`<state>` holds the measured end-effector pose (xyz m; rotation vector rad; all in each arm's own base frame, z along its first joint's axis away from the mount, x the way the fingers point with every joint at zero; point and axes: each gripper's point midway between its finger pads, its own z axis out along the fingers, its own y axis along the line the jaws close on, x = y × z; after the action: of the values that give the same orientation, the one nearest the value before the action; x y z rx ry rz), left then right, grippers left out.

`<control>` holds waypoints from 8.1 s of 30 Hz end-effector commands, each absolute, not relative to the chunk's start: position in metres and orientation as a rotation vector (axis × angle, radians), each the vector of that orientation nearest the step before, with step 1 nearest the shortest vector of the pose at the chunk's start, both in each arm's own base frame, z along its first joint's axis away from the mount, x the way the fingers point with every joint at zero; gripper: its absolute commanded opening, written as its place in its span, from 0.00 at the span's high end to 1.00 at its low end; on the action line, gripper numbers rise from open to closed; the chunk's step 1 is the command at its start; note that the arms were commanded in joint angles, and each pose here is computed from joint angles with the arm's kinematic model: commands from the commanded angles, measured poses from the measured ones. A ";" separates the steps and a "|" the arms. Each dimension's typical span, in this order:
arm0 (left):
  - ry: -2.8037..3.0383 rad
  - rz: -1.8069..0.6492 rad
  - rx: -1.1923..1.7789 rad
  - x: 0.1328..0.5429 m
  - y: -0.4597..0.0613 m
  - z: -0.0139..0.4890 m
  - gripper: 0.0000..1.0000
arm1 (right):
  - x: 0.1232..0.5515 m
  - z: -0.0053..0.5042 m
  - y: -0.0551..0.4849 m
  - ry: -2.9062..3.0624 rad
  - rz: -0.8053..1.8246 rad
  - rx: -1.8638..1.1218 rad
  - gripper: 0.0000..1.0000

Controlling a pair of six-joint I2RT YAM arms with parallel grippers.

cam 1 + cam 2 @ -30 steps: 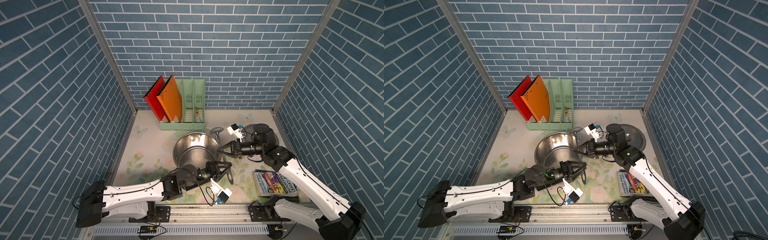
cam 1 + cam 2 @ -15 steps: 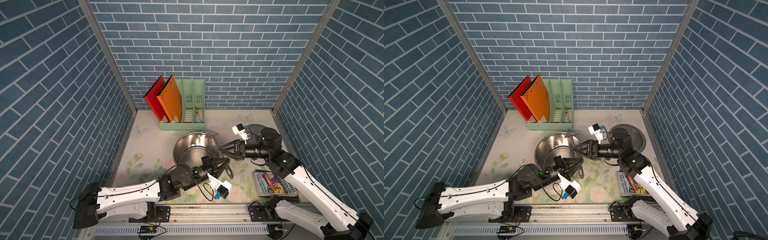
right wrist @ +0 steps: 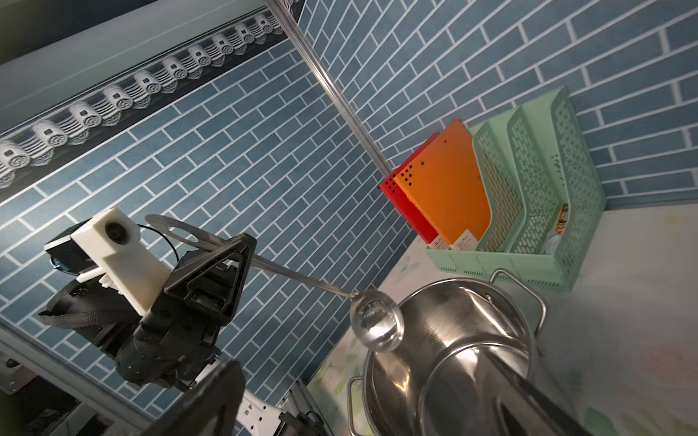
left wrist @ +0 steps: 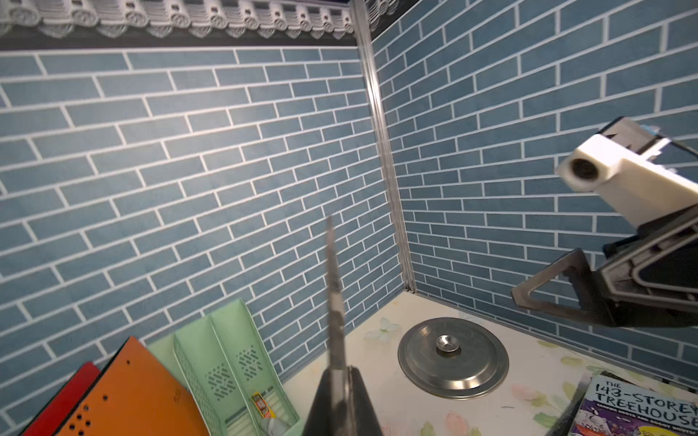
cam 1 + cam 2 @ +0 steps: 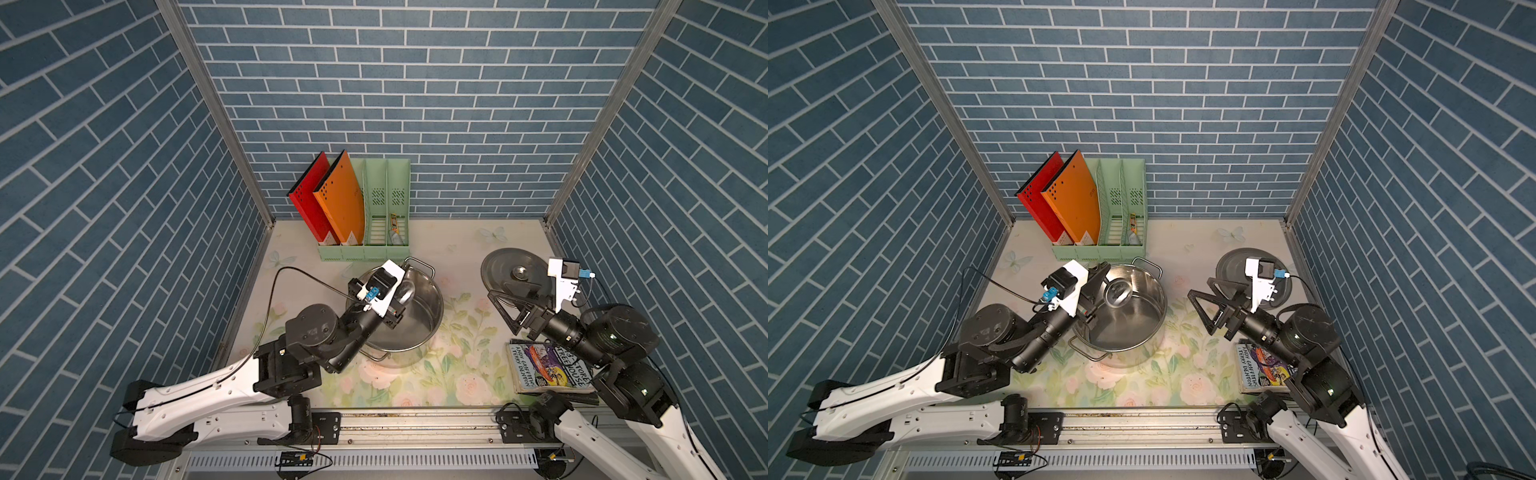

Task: Stir the soup with a spoon
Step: Stir the soup in the pan with a stick.

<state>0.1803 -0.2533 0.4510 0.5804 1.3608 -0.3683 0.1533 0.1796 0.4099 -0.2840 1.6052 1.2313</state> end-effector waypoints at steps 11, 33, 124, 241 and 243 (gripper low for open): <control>1.622 -0.175 0.297 0.251 -0.216 0.341 1.00 | 0.179 0.388 0.170 1.569 0.971 -0.312 0.01; 1.713 0.007 0.366 0.331 -0.216 0.263 1.00 | 0.162 0.384 0.148 1.534 0.950 -0.276 0.01; 1.648 -0.484 0.769 0.280 -0.367 0.261 1.00 | 0.158 0.384 0.120 1.511 0.887 -0.151 0.00; 1.780 -0.241 0.386 0.361 -0.255 0.266 1.00 | 0.170 0.368 0.126 1.524 0.897 -0.127 0.00; 1.762 -0.288 0.421 0.359 -0.271 0.267 1.00 | 0.169 0.368 0.125 1.523 0.896 -0.125 0.00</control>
<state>0.3602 -0.2443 0.2458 0.3721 1.8420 -0.1764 0.1744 0.1320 0.3566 -0.1561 1.5495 0.8810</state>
